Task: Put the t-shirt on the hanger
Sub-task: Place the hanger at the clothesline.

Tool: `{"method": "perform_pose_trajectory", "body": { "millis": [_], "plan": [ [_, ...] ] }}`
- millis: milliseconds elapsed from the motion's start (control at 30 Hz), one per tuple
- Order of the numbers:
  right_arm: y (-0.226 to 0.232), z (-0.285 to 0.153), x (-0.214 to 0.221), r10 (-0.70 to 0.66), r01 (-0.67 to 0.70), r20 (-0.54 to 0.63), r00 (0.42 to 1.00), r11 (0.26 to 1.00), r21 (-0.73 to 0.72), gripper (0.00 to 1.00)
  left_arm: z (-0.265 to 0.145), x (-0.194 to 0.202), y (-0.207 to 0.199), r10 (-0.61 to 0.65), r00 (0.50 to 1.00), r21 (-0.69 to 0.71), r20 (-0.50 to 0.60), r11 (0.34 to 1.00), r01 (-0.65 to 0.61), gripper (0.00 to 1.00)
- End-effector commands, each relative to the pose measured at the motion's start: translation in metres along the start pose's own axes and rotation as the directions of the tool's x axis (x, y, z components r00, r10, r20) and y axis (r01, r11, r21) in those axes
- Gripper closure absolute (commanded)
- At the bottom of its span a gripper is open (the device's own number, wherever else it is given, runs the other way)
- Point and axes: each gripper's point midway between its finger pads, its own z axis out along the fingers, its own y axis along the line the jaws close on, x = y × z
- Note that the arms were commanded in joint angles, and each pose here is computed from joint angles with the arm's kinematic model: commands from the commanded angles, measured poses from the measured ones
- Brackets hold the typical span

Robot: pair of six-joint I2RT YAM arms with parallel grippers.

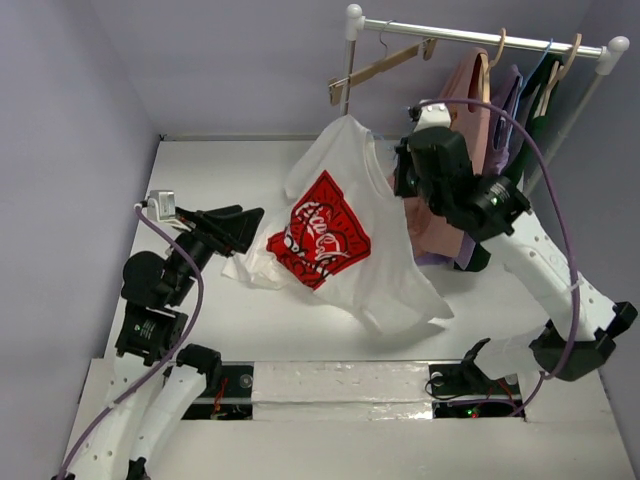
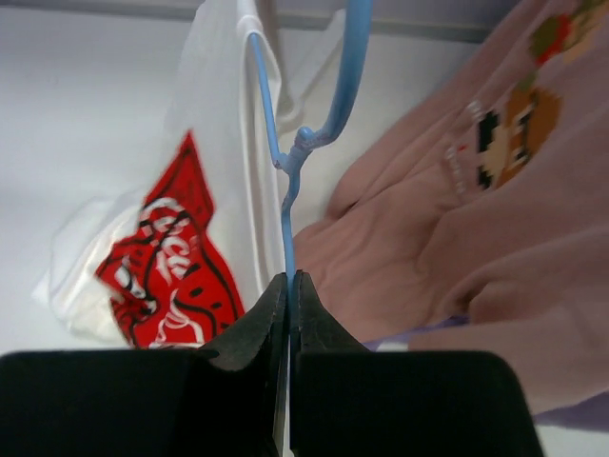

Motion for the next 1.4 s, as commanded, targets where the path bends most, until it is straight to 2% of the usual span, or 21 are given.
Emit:
{"method": "perform_pose_trajectory", "body": {
  "millis": [0, 67, 133, 167, 300, 400, 533, 667, 933, 1133, 1267, 1367],
  "plan": [
    [-0.035, 0.010, -0.046, 0.010, -0.021, 0.097, 0.995, 0.993, 0.112, 1.00, -0.013, 0.012, 0.007, 0.107, 0.993, -0.012, -0.053, 0.994, -0.108, 0.27],
    [-0.041, 0.013, -0.062, 0.019, -0.035, 0.125, 0.992, 0.991, 0.130, 1.00, -0.020, 0.016, 0.013, 0.161, 0.985, -0.026, -0.068, 0.986, -0.163, 0.23],
    [-0.054, 0.021, -0.072, 0.020, -0.043, 0.132, 0.991, 0.985, 0.169, 1.00, -0.027, 0.028, 0.017, 0.181, 0.978, -0.018, -0.101, 0.983, -0.184, 0.10],
    [-0.058, 0.023, -0.074, 0.017, -0.041, 0.130, 0.991, 0.983, 0.180, 1.00, -0.029, 0.032, 0.019, 0.203, 0.973, -0.008, -0.112, 0.979, -0.206, 0.01],
    [-0.078, 0.029, -0.103, 0.007, -0.047, 0.166, 0.986, 0.970, 0.237, 1.00, -0.038, 0.048, 0.023, 0.245, 0.956, 0.022, -0.161, 0.969, -0.245, 0.01],
    [-0.090, 0.037, -0.115, -0.008, -0.043, 0.180, 0.984, 0.959, 0.279, 1.00, -0.045, 0.046, 0.021, 0.280, 0.948, 0.033, -0.149, 0.960, -0.278, 0.01],
    [-0.105, 0.023, -0.148, -0.017, -0.072, 0.269, 0.963, 0.946, 0.317, 1.00, -0.057, 0.041, 0.014, 0.298, 0.949, 0.051, -0.103, 0.954, -0.294, 0.01],
    [-0.116, 0.020, -0.165, -0.051, -0.069, 0.303, 0.952, 0.927, 0.370, 1.00, -0.058, 0.043, 0.012, 0.291, 0.950, 0.055, -0.113, 0.956, -0.287, 0.01],
    [-0.130, 0.024, -0.183, -0.112, -0.049, 0.346, 0.932, 0.904, 0.425, 1.00, -0.056, 0.050, 0.011, 0.282, 0.949, 0.068, -0.141, 0.959, -0.275, 0.01],
    [-0.130, 0.048, -0.189, -0.156, -0.011, 0.352, 0.923, 0.903, 0.429, 1.00, -0.057, 0.050, 0.013, 0.277, 0.952, 0.057, -0.132, 0.961, -0.271, 0.01],
    [-0.127, 0.053, -0.201, -0.167, -0.019, 0.402, 0.900, 0.907, 0.420, 1.00, -0.058, 0.048, 0.013, 0.277, 0.953, 0.055, -0.123, 0.961, -0.272, 0.01],
    [-0.126, 0.067, -0.195, -0.189, 0.009, 0.375, 0.908, 0.902, 0.433, 1.00, -0.057, 0.048, 0.015, 0.276, 0.954, 0.045, -0.121, 0.961, -0.273, 0.01]
  ]
}}
